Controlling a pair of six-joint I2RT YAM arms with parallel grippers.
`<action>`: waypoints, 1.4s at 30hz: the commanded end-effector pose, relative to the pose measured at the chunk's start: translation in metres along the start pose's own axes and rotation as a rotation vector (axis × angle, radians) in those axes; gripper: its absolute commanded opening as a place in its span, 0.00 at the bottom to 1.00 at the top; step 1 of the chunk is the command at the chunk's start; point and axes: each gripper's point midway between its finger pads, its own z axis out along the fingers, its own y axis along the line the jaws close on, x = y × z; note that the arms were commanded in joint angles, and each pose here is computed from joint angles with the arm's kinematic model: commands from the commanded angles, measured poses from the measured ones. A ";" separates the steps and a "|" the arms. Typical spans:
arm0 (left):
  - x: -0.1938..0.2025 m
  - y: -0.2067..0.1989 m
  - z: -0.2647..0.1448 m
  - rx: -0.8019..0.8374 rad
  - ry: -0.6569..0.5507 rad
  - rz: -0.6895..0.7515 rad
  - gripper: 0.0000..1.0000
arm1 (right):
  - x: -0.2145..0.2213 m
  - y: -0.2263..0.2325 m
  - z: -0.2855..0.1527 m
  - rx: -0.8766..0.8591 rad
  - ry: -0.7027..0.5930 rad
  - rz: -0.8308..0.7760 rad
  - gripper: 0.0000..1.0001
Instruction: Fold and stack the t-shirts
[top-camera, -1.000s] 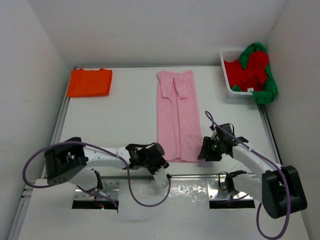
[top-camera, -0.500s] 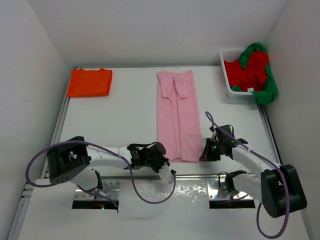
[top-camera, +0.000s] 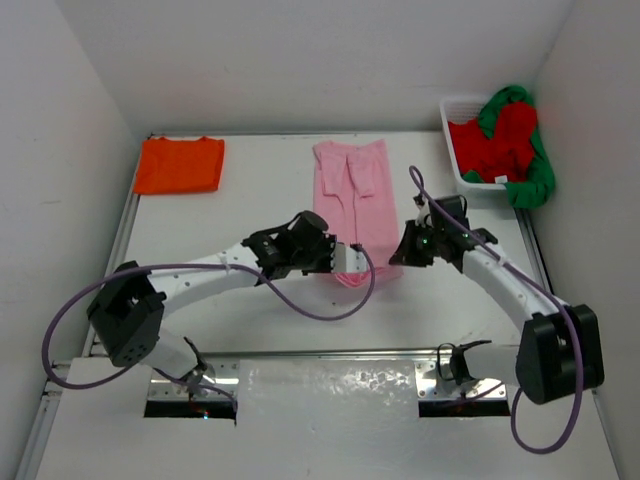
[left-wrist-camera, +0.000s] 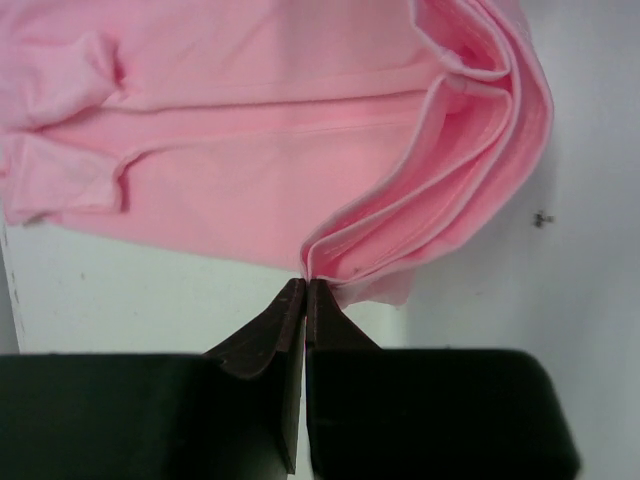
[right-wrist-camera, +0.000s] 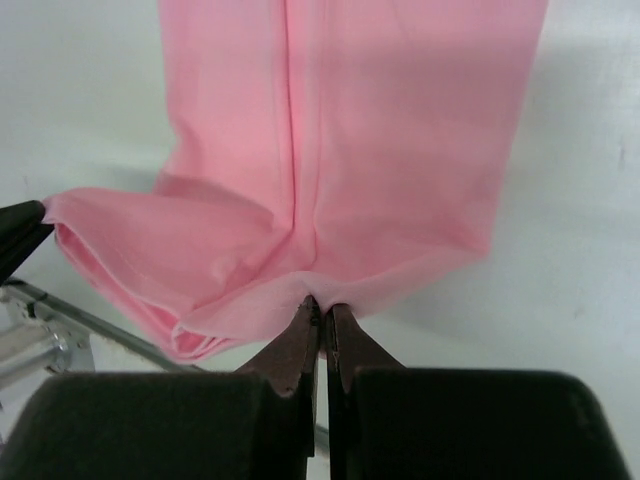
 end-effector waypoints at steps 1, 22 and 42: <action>-0.005 0.030 -0.010 -0.027 -0.023 -0.151 0.00 | -0.034 0.003 0.006 0.016 -0.026 -0.035 0.00; 0.063 0.163 0.036 -0.223 0.071 -0.380 0.00 | -0.166 -0.016 0.067 0.049 -0.124 0.021 0.00; 0.103 0.199 0.080 -0.304 0.084 -0.471 0.16 | -0.203 -0.046 0.123 0.057 -0.139 0.057 0.02</action>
